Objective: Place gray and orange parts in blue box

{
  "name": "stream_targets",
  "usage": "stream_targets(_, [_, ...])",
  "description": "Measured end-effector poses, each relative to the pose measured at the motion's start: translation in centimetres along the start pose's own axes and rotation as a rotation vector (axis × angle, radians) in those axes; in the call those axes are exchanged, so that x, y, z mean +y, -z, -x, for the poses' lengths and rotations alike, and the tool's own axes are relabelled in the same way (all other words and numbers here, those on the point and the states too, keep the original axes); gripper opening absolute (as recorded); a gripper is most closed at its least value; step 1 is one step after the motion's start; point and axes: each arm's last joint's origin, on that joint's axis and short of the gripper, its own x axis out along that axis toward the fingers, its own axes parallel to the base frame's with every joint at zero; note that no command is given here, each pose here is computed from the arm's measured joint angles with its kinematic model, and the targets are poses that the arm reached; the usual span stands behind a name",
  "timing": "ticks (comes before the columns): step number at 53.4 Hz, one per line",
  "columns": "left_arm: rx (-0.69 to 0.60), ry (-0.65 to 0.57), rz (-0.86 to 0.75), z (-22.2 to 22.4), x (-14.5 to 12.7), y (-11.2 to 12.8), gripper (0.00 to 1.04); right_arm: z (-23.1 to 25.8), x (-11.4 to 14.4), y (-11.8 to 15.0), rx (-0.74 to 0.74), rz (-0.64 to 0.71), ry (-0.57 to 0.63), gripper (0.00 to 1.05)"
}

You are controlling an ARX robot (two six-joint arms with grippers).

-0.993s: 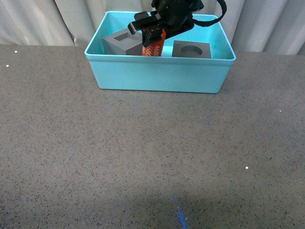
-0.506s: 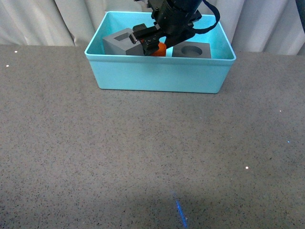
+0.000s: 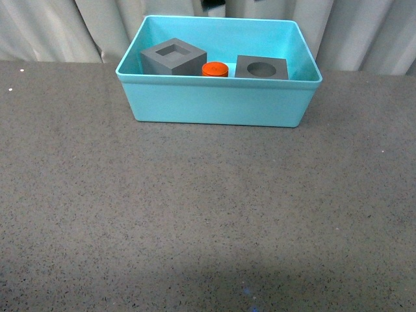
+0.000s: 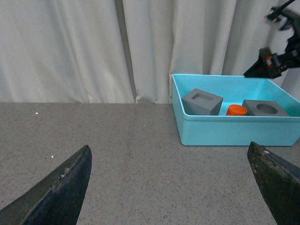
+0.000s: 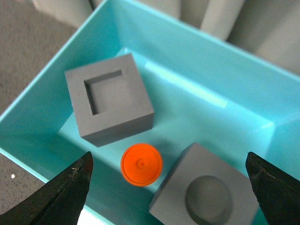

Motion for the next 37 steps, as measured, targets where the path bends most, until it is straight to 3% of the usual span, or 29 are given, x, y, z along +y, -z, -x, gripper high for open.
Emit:
stream_targets(8, [0.0,0.0,0.0,0.0,0.0,0.0,0.98,6.4,-1.4,0.3,-0.197,-0.037,0.155,0.95])
stream_targets(14, [0.0,0.0,0.0,0.0,0.0,0.0,0.98,11.0,-2.4,2.8,-0.291,-0.057,0.298,0.95])
stream_targets(25, [0.0,0.0,0.0,0.0,0.0,0.0,0.98,18.3,-2.1,8.2,-0.307,-0.096,0.462,0.95])
stream_targets(37, [0.0,0.0,0.0,0.0,0.0,0.0,0.98,22.4,-0.9,13.8,-0.29,-0.14,0.575,0.95])
